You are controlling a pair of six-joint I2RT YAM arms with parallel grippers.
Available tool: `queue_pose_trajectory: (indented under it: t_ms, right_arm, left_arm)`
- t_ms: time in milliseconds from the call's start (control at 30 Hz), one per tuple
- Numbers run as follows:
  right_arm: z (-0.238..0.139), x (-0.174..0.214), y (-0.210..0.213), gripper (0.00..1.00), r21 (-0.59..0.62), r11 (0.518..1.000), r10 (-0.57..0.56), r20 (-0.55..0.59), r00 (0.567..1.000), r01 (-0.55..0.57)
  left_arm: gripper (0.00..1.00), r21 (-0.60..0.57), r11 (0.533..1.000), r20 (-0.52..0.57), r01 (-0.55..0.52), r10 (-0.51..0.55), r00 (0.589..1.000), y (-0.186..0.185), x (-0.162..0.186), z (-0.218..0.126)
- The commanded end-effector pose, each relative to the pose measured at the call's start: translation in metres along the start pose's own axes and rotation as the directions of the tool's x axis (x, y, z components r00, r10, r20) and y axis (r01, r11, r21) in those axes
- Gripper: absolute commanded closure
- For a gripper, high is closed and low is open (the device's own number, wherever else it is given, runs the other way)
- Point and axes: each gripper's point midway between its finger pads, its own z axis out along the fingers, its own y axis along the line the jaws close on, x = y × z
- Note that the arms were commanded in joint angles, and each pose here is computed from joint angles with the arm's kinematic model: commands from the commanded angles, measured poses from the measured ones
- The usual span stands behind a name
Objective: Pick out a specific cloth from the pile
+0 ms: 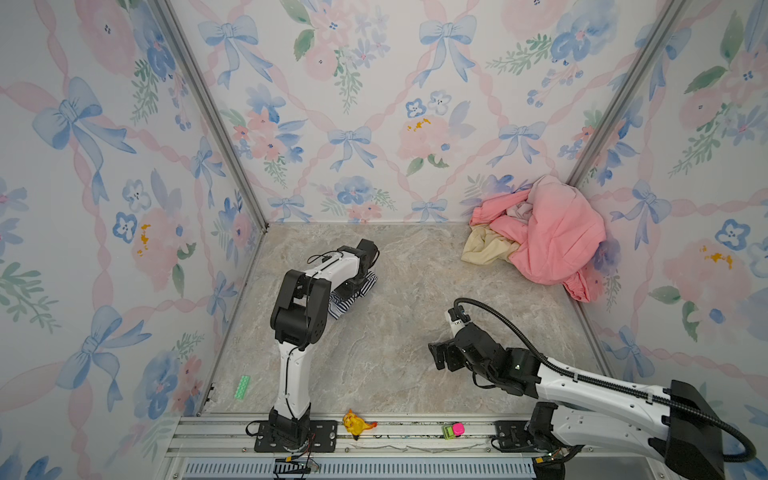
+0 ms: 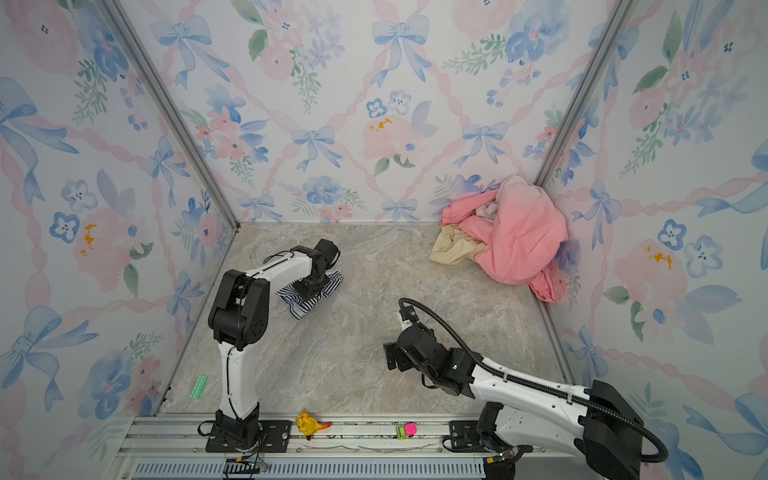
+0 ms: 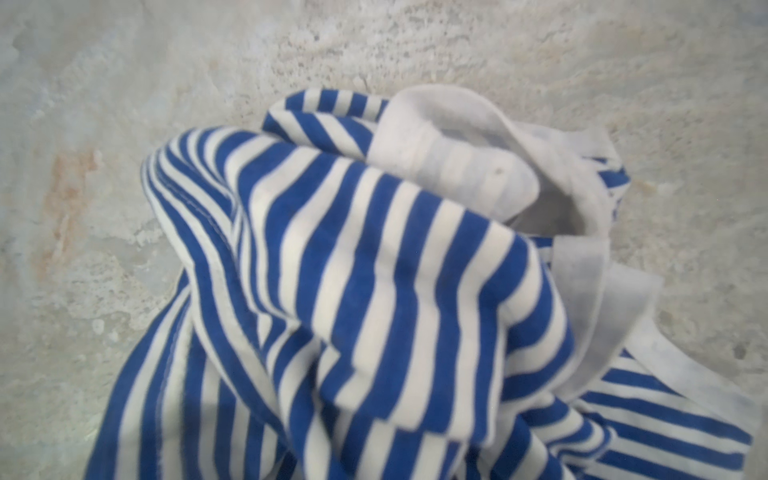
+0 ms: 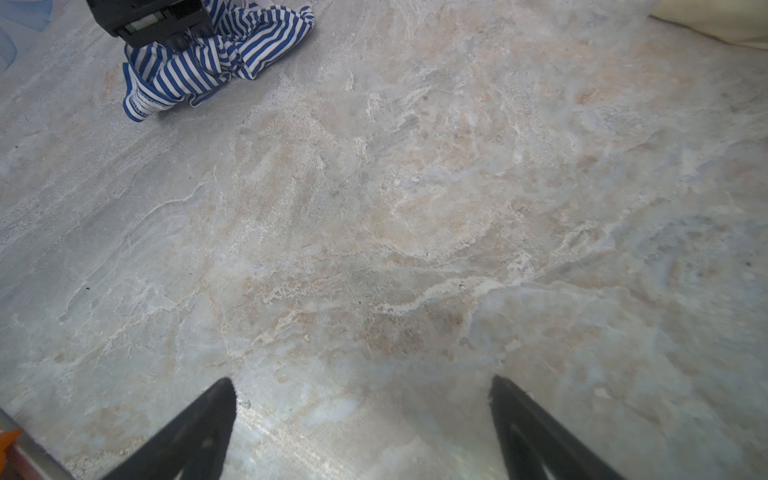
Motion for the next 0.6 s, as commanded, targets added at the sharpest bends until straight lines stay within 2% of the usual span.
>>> queue_pose_trajectory:
  t_ms: [0,167,267,367,467,567]
  right_arm:
    - [-0.005,0.003,-0.006,0.03,0.017,1.000,0.009,-0.002,1.000,-0.009]
    - [-0.006,0.001,-0.007,0.03,0.021,1.000,0.011,0.006,1.000,-0.011]
    - [-0.003,0.000,-0.004,0.03,0.013,1.000,0.021,0.004,1.000,-0.021]
    - [0.000,0.002,0.001,0.03,0.005,1.000,0.016,-0.008,1.000,-0.016]
    - [0.002,0.002,0.004,0.03,0.003,1.000,0.006,-0.015,1.000,-0.006]
    - [0.001,0.001,0.006,0.03,-0.001,1.000,0.003,-0.015,1.000,-0.003]
  left_arm:
    - [1.00,0.029,0.992,0.082,-0.122,0.120,0.989,-0.009,-0.027,-0.013]
    - [1.00,0.106,0.976,0.293,-0.191,0.153,0.944,-0.017,-0.101,-0.092]
    - [1.00,0.060,0.965,0.407,-0.256,0.211,0.889,-0.014,-0.138,-0.124]
    - [1.00,-0.032,0.943,0.462,-0.330,0.307,0.832,-0.011,-0.166,-0.132]
    - [1.00,-0.210,0.907,0.492,-0.365,0.420,0.762,-0.002,-0.194,-0.129]
    - [1.00,-0.415,0.828,0.475,-0.376,0.550,0.687,0.003,-0.215,-0.123]
